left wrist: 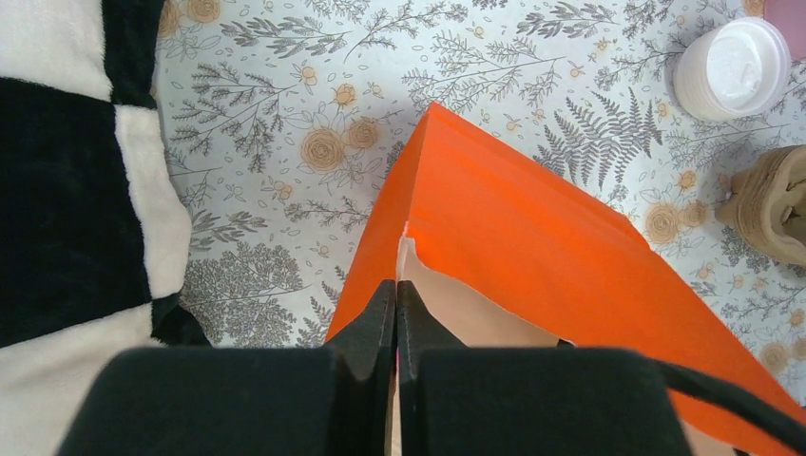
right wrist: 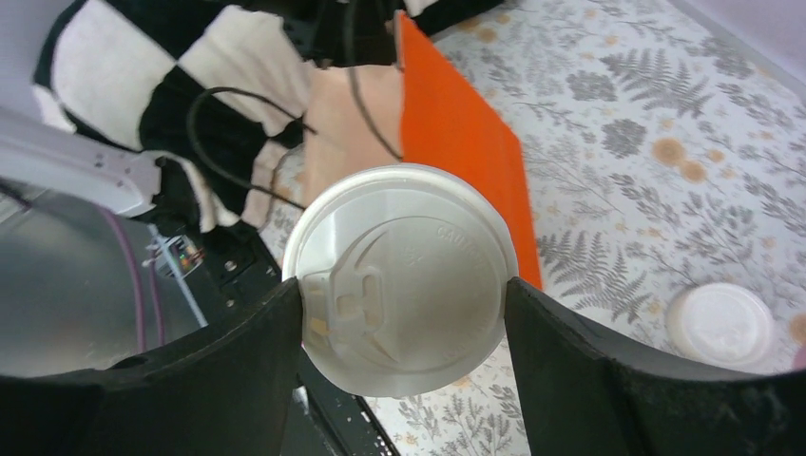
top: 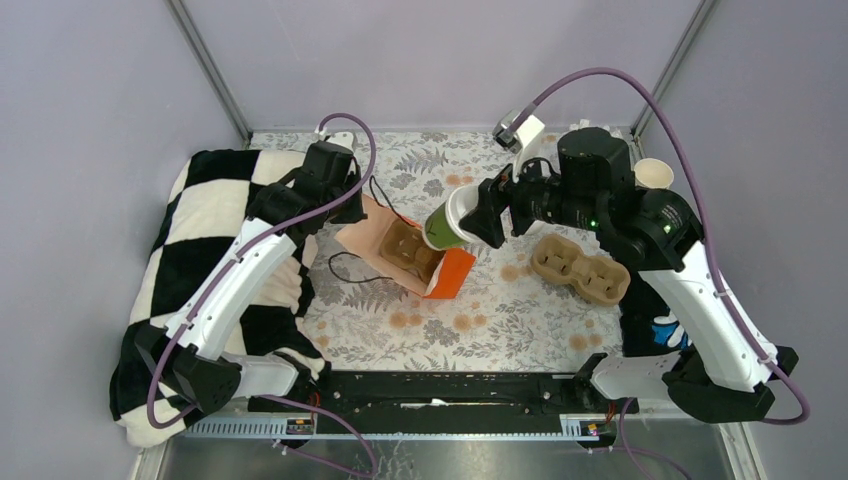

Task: Pack the takeout coffee

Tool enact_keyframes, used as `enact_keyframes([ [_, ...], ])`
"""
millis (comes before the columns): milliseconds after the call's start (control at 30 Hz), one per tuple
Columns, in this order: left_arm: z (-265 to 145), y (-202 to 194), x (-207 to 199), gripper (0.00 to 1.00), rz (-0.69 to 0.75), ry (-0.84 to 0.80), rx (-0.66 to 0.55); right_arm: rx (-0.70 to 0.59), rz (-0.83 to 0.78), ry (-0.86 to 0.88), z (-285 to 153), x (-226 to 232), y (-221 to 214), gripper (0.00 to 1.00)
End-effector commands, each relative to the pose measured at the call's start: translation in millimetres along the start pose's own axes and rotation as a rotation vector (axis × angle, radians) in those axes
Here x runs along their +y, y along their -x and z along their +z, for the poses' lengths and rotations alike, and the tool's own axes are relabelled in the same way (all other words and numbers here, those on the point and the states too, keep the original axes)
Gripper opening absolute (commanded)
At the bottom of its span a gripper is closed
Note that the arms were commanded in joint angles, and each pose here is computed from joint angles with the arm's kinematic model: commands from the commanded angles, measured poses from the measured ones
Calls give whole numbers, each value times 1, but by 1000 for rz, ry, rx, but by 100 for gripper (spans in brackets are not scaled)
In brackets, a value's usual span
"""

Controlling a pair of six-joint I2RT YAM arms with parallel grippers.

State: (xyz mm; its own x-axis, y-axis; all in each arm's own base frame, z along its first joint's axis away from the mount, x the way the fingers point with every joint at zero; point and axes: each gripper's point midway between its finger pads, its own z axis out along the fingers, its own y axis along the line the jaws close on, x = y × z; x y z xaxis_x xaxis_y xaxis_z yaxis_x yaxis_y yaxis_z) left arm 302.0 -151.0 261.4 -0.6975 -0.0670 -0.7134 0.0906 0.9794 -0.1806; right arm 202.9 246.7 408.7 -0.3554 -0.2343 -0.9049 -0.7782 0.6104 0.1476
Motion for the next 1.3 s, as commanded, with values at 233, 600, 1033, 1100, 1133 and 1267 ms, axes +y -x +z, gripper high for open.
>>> enact_keyframes([
  [233, -8, 16, -10, 0, 3, -53, -69, -6, -98, 217, 10, 67, 18, 76],
  [600, -14, 10, -16, 0, 3, -101, -57, 55, -390, -14, 55, 64, -4, 73],
  [1033, -27, 3, -22, 0, 2, -178, -77, 134, -565, 3, 80, 65, -50, 72],
  [1100, -29, 3, -24, 0, -2, -199, -91, 114, -598, 15, 84, 64, -56, 72],
  [1133, -31, 3, -24, 0, -2, -205, -99, 86, -611, 20, 85, 65, -54, 72],
  [1267, -33, 1, -21, 0, 14, -205, -117, 74, -661, 14, 96, 63, -59, 71],
])
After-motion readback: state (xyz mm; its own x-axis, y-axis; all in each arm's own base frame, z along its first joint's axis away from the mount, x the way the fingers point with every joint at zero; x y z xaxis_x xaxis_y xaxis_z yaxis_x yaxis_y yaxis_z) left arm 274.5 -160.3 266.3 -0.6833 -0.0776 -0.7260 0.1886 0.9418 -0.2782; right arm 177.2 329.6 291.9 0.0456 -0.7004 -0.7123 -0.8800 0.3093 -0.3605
